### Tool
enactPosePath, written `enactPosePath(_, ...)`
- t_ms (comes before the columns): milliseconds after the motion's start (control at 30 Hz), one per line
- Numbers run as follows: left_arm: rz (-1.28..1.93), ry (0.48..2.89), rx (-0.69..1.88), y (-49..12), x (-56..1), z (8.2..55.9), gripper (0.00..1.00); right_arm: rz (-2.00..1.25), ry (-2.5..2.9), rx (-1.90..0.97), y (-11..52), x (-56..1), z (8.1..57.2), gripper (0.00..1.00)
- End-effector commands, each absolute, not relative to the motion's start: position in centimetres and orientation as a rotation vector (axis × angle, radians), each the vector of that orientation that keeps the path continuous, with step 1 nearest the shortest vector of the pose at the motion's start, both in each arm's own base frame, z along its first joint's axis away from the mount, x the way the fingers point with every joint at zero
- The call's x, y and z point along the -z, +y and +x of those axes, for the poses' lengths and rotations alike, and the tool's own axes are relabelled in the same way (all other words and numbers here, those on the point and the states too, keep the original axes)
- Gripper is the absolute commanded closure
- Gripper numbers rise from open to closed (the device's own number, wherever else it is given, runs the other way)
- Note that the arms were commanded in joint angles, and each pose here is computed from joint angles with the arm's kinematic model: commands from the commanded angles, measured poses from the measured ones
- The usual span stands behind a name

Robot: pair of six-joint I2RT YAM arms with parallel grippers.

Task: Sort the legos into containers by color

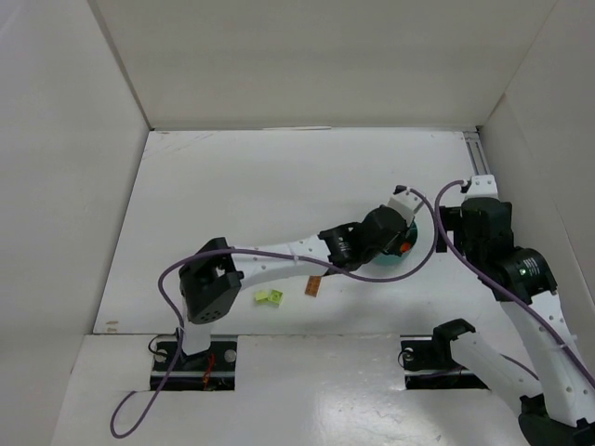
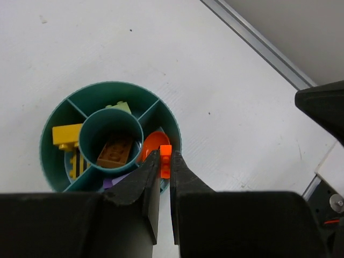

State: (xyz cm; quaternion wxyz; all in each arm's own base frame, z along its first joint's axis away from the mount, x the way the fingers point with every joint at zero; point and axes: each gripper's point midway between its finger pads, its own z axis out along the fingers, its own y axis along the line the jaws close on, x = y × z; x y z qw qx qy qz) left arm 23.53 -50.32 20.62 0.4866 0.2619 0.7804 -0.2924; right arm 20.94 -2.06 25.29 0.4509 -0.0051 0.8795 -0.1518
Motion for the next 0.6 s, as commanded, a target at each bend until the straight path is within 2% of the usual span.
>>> enactPosePath(0,0.720,1.763,0.761,-52.7,-24.0,23.8,1.00,0.053,2.094,0.367,-2.5,-27.8,21.1,0.00)
enactPosePath(233,0.740,1.812,0.706,-54.6,-21.8,24.9,1.00,0.043,2.095,0.373,-2.6,-27.8,21.1,0.00)
enactPosePath(567,0.690,1.880,0.603,-53.9,-18.6,26.9,0.98,0.043,2.095,0.373,-2.6,-27.8,21.1,0.00)
